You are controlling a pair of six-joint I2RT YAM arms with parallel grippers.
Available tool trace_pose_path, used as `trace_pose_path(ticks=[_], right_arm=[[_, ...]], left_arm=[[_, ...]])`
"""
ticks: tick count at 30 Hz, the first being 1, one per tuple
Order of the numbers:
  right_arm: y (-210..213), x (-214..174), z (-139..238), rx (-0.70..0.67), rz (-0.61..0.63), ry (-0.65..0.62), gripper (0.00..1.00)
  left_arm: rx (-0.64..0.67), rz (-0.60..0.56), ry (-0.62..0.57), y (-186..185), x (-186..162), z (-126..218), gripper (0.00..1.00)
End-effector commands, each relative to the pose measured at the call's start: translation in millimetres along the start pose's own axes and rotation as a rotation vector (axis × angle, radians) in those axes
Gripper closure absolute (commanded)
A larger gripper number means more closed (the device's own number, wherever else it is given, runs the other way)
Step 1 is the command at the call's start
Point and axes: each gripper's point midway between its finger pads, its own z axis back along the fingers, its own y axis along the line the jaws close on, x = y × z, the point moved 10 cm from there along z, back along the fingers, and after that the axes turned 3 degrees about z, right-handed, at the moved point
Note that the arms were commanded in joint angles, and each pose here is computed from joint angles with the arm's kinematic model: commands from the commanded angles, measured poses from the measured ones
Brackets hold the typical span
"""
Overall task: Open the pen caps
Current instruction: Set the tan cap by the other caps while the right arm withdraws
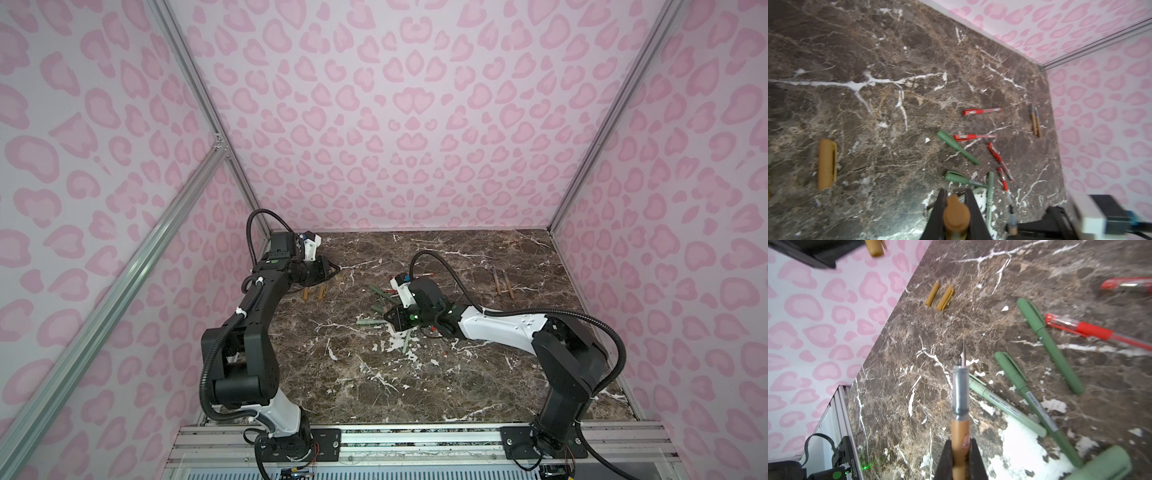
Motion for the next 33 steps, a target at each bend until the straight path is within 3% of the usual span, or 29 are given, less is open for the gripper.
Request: trace_pose_path(ticks=[1,5,19,33], right_arm=[[-10,9,12,-0.057,-0.012,-0.031,1.0],[-24,22,34,-0.124,-0.025,-0.068,1.0],[-68,37,101,-0.314,-0.074,-0.134,1.0],[-80,34,121,-0.349,-0.088,-0.145,1.0]], left_arm=[[0.167,-0.06,0.064,14,-5,-11,0.96],[0.262,-0.086,0.112,25,-2,-27,0.96],[0.369,-0.042,0.285,55,1,-82,0.91],[0.431,-0.039,0.356,70,-4,-106,0.82]])
